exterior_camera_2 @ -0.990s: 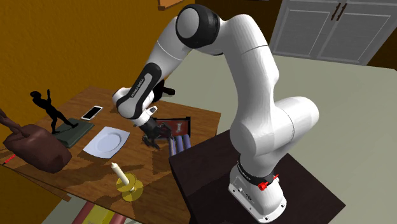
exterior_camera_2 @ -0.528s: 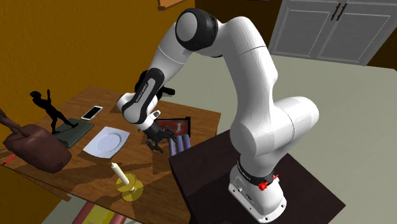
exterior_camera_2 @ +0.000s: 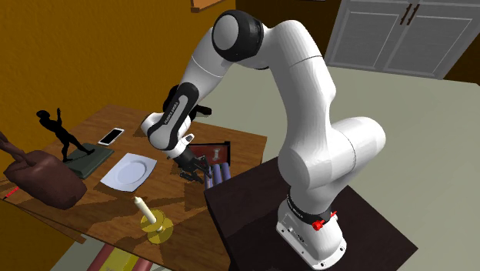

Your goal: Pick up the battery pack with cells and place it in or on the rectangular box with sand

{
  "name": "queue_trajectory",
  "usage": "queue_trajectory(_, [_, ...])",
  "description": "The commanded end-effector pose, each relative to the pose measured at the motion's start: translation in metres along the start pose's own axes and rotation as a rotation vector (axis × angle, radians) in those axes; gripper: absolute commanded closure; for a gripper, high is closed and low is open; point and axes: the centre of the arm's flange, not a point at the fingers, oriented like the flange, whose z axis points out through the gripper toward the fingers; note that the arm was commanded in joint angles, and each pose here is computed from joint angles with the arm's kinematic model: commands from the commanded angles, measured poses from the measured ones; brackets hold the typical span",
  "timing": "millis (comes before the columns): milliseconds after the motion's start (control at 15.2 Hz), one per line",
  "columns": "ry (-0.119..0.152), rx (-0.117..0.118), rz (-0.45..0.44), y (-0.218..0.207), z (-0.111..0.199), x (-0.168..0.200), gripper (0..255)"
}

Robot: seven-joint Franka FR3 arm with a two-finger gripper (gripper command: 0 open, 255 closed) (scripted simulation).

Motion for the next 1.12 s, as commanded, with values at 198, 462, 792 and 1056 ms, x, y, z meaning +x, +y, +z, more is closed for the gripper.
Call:
queue_trajectory(198, [0.0,0.0,0.0,0.0,0.0,0.0,255])
queue_trajectory(462, [0.0,0.0,0.0,0.003,-0.004,-0.002,255])
queue_trajectory(792, [0.0,0.0,0.0,0.016,-0.024,-0.013,255])
queue_trajectory(1056, [0.0,0.0,0.0,0.026,-0.041,-0.021,255])
